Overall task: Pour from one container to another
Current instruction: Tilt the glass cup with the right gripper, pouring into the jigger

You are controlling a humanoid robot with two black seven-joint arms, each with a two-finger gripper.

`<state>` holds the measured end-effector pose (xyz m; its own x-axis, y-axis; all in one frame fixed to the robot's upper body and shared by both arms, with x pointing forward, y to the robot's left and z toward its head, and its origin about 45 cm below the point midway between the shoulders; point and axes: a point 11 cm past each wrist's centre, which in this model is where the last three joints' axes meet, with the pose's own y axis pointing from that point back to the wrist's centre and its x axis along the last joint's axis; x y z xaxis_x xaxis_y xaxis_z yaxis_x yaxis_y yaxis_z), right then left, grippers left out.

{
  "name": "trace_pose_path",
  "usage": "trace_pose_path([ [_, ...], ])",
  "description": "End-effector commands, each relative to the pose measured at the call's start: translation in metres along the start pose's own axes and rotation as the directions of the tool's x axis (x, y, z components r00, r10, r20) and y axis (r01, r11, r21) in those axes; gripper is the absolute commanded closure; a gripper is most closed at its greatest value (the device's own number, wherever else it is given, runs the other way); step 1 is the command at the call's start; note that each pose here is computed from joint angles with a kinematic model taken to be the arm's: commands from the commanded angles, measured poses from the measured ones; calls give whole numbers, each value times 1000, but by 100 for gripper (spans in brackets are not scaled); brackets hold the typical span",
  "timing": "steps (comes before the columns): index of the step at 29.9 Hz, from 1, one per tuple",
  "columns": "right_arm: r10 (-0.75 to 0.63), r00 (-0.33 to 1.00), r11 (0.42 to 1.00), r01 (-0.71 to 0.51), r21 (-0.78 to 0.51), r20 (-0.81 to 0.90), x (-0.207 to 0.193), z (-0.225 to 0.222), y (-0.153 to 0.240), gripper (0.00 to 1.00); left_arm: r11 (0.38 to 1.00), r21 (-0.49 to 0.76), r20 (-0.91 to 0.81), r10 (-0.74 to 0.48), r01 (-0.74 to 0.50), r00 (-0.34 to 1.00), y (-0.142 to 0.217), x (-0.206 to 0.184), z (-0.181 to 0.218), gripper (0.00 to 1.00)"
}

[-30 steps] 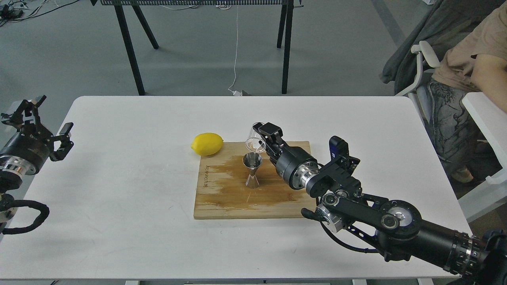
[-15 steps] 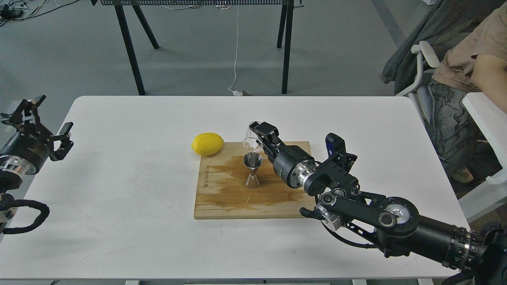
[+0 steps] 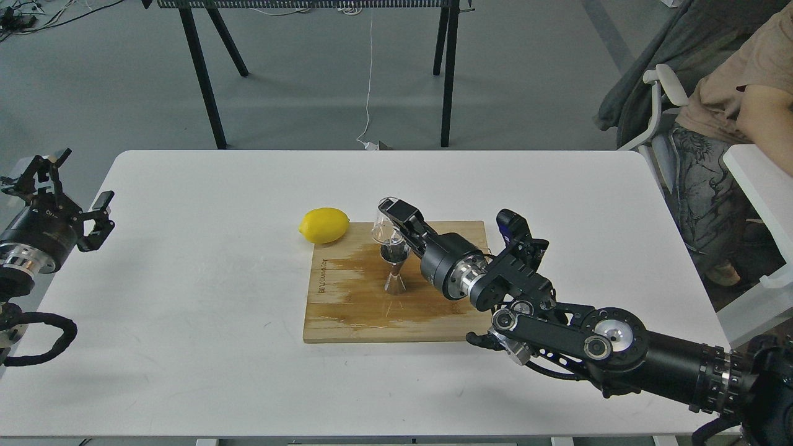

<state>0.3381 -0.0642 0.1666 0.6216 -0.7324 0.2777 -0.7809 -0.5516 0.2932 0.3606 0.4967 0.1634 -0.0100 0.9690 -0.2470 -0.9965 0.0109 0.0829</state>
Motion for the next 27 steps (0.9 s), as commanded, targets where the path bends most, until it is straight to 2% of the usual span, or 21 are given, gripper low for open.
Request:
trace_pose_path([
  [1,2,1000,1000,-2,8,-18,1,-2,-1,56,1000,1,-2,-2,2,1000,0,-1,-1,4],
  [27,-17,988,1000,20,16,-151,2,4,1,56,1000,1,-2,-2,2,1000,0,-1,-1,4],
])
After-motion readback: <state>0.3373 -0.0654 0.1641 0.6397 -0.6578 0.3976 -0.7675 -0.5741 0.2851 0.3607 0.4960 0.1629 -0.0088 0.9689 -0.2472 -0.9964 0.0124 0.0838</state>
